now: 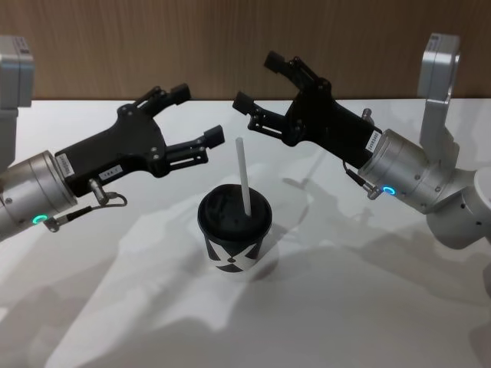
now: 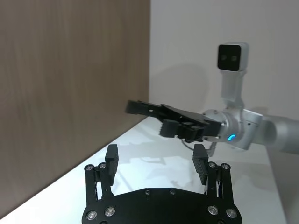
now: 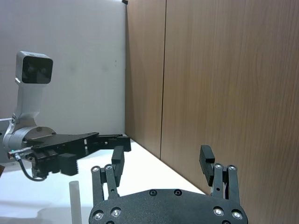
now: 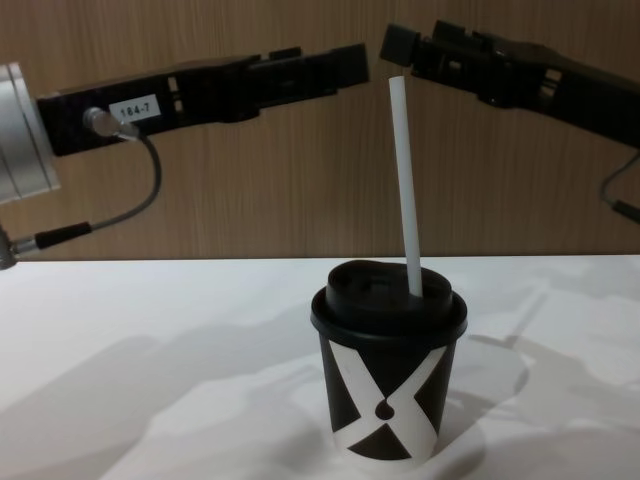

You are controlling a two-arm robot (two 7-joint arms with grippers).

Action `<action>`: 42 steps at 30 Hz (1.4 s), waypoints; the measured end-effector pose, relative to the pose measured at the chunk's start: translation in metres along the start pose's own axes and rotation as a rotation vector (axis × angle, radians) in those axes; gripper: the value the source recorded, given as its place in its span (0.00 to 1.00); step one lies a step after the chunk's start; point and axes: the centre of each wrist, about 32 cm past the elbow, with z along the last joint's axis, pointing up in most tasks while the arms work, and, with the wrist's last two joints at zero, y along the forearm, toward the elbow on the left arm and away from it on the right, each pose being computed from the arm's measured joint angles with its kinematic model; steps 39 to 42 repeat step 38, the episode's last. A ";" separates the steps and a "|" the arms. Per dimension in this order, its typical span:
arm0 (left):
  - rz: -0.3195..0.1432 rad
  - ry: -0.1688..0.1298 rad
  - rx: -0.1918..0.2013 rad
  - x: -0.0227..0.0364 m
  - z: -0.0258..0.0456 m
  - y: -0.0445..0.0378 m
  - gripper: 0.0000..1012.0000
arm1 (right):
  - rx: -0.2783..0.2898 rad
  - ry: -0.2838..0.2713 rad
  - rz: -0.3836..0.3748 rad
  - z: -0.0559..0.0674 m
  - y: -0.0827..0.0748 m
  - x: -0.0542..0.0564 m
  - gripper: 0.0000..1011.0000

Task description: Pick up the straw with one hand, pass it to the other hand, and insert it into the cup.

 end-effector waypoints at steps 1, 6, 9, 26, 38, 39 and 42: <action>0.007 -0.002 0.000 0.0000 0.0000 0.0005 0.99 | 0.000 0.000 0.000 0.000 0.000 0.000 0.99; 0.067 -0.023 0.001 0.0000 0.0003 0.0063 0.99 | 0.000 0.000 0.000 0.000 0.000 0.000 0.99; 0.106 -0.036 0.000 -0.0003 0.0001 0.0098 0.99 | 0.000 -0.001 0.000 0.000 0.000 0.000 0.99; 0.332 -0.120 -0.011 -0.0017 -0.0033 0.0269 0.99 | 0.026 -0.030 -0.037 0.021 -0.016 -0.014 0.99; 0.413 -0.151 -0.019 -0.0009 -0.0058 0.0336 0.99 | 0.011 -0.026 -0.065 0.042 -0.042 -0.041 0.99; 0.413 -0.151 -0.019 -0.0009 -0.0058 0.0336 0.99 | 0.011 -0.026 -0.065 0.042 -0.042 -0.041 0.99; 0.413 -0.151 -0.019 -0.0009 -0.0058 0.0336 0.99 | 0.011 -0.026 -0.065 0.042 -0.042 -0.041 0.99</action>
